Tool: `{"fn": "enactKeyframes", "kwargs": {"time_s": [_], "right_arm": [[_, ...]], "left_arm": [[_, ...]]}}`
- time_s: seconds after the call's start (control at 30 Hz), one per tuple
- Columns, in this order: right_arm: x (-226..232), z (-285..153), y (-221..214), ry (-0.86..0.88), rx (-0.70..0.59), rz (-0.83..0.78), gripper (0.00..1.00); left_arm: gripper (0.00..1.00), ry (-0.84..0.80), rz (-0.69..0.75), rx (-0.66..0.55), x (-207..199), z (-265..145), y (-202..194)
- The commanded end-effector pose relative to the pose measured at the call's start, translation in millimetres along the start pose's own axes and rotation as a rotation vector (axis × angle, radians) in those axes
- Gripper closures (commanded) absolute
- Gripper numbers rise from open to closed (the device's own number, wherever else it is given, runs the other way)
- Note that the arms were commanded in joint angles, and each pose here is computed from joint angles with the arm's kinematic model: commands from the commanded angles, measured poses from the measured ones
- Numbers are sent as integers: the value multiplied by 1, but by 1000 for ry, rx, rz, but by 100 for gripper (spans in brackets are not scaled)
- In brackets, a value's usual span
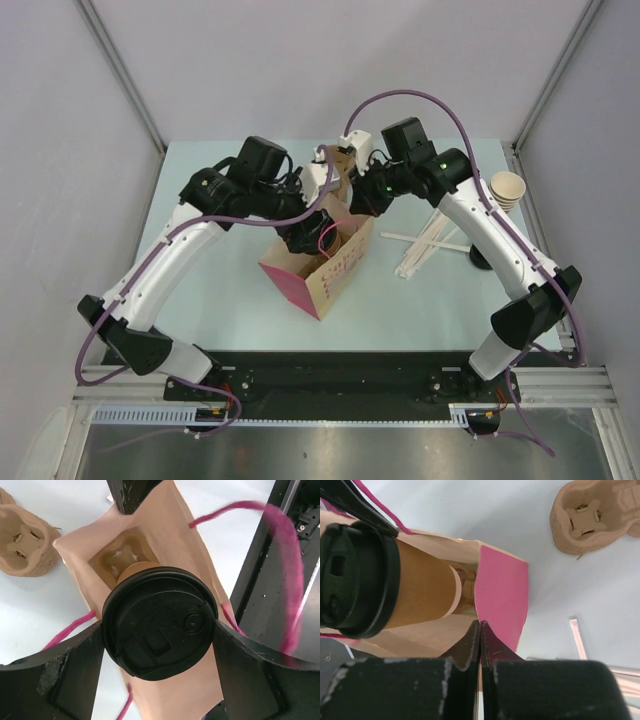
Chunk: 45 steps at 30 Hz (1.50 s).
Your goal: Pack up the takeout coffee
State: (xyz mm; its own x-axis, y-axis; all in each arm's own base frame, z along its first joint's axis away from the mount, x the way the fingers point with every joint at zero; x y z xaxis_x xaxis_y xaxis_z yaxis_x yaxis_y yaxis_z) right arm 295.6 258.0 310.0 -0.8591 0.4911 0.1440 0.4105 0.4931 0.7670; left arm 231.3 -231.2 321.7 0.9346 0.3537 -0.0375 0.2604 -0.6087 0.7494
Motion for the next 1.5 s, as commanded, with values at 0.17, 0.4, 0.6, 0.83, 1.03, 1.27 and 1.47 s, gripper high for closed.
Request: {"fn": "enactKeyframes", "kwargs": {"time_s": [0.17, 0.4, 0.6, 0.83, 1.03, 1.27, 1.47], "right_arm": [[18, -23, -4, 60, -36, 41, 100], [37, -34, -24, 114, -36, 80, 100], [69, -44, -49, 255, 8, 70, 73], [46, -50, -30, 156, -65, 28, 34], [13, -37, 2, 38, -125, -78, 16], [11, -17, 13, 81, -121, -123, 6], [17, 18, 4, 111, -96, -194, 10]], "left_arm": [[100, 36, -64, 29, 9, 12, -11], [100, 53, -57, 40, 15, 12, -25], [100, -2, -23, 15, 8, 11, -28], [99, -38, 67, -21, -6, 4, -38], [99, -42, 134, 7, -9, 9, -48], [99, -27, 171, 25, -10, 9, -54], [98, -19, 173, 31, -11, 12, -59]]}}
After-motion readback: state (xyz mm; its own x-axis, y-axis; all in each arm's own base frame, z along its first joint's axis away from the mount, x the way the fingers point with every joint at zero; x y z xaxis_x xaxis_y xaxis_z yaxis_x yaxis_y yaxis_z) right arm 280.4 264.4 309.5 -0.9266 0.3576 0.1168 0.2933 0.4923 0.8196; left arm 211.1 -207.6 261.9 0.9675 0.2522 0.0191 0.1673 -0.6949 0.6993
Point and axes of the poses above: each gripper's point midway between its finger pads, its own z axis out along the fingers, its own x axis along the line the jaws close on, y = z × x, the point moved 3 cm from there along -z, back along the fingers, and after that the axes turned 1 degree about z, right-handed, at the moved point
